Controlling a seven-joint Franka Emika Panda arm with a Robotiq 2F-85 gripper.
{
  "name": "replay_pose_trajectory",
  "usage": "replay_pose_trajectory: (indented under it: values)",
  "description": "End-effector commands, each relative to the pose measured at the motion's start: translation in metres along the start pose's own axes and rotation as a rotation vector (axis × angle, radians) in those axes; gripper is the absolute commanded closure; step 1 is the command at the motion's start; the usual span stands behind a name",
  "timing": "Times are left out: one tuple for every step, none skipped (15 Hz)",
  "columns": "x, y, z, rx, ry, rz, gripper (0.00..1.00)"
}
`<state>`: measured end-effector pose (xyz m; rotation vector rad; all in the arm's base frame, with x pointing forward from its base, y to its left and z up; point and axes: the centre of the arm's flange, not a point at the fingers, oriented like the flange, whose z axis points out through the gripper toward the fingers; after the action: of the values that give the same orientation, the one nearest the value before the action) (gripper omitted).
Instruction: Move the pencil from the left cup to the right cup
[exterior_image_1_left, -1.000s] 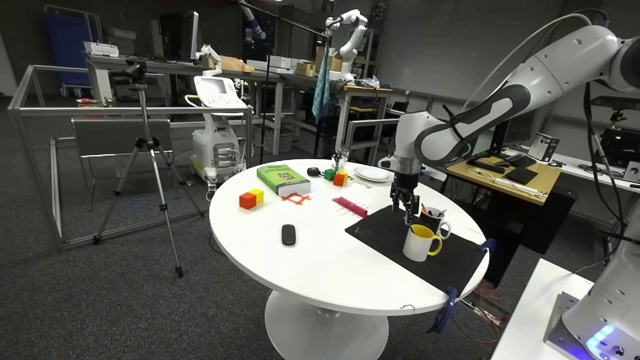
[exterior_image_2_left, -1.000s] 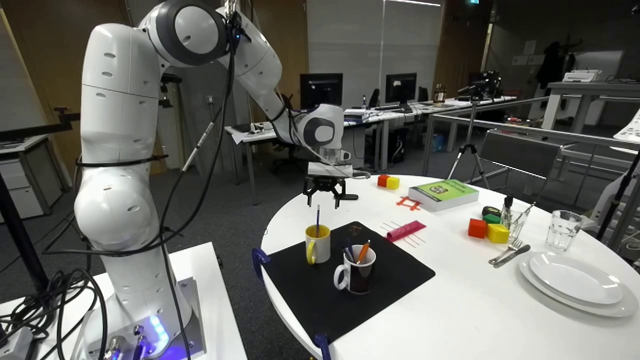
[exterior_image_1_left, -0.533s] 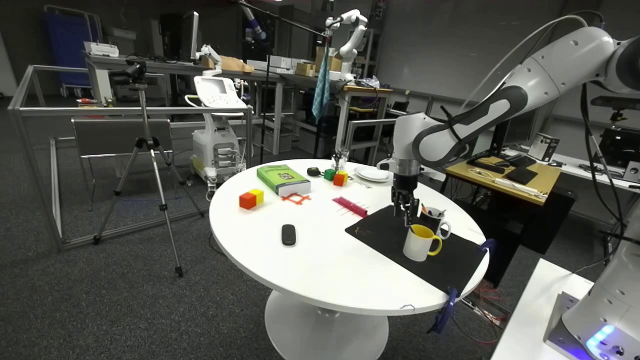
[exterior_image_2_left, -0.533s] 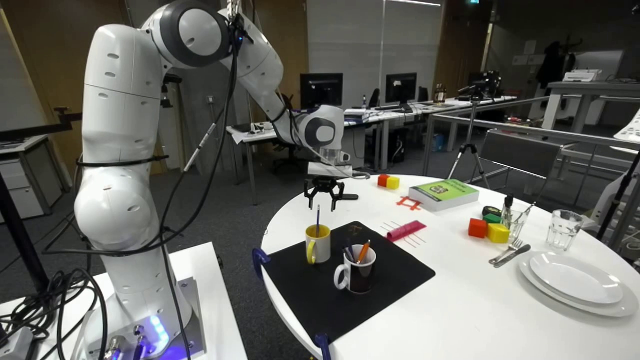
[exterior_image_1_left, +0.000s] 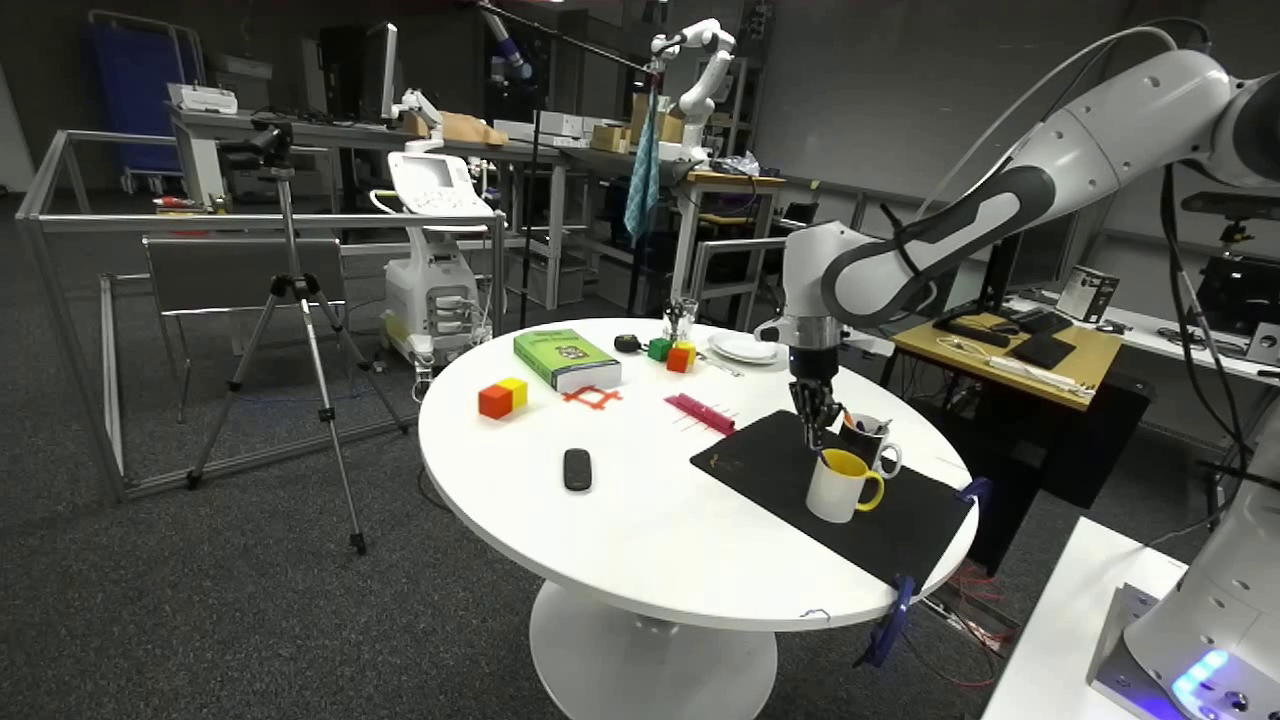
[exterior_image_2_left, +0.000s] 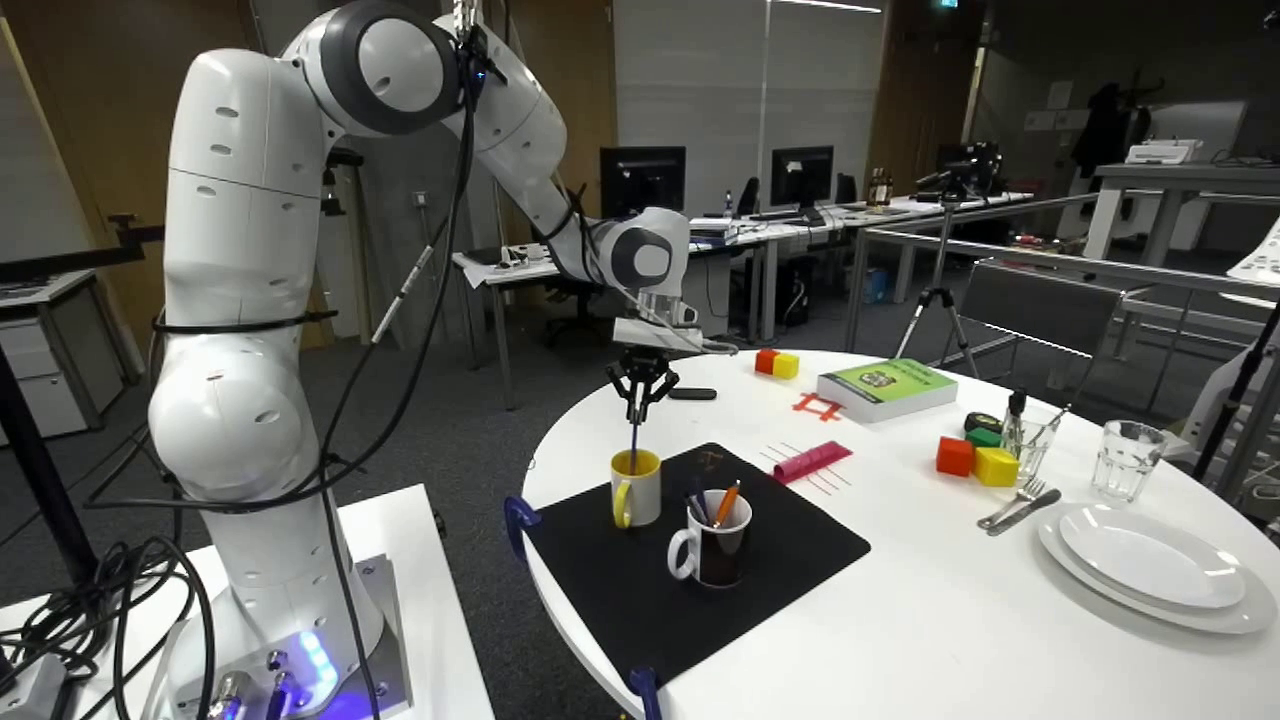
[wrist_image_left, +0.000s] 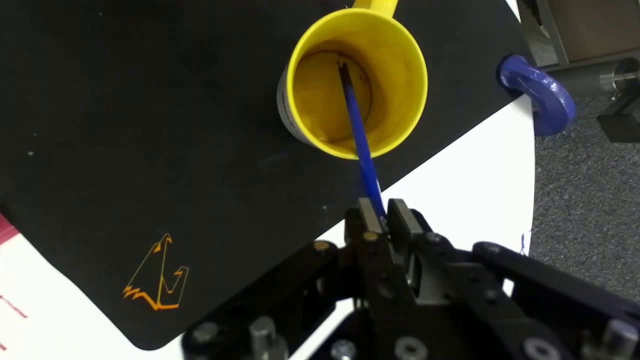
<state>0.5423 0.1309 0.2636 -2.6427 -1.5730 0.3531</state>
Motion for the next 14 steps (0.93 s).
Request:
replay_pose_trajectory:
  values:
    - [0.003,-0.004,-0.024,-0.009,-0.025,0.01,1.0]
    - [0.003,-0.005,-0.03,-0.012,-0.029,0.011,0.98]
    - [0.003,-0.008,-0.036,-0.014,-0.029,0.008,0.98]
    - [0.003,-0.01,-0.043,-0.018,-0.025,0.002,0.98]
    - [0.003,-0.014,-0.051,-0.025,-0.02,-0.005,0.98]
    - [0.004,-0.017,-0.058,-0.034,-0.018,-0.01,0.98]
    - [0.003,-0.02,-0.066,-0.04,-0.014,-0.014,0.98]
    - [0.002,-0.024,-0.075,-0.052,-0.012,-0.018,0.98]
    - [0.0,-0.029,-0.085,-0.059,-0.007,-0.019,0.98]
    - [-0.002,-0.032,-0.094,-0.069,-0.001,-0.021,0.98]
    - [-0.005,-0.036,-0.102,-0.079,0.007,-0.023,0.98]
    - [-0.008,-0.039,-0.11,-0.089,0.018,-0.023,0.98]
    - [-0.012,-0.041,-0.119,-0.101,0.031,-0.02,0.98]
    - [-0.016,-0.044,-0.128,-0.115,0.044,-0.014,0.98]
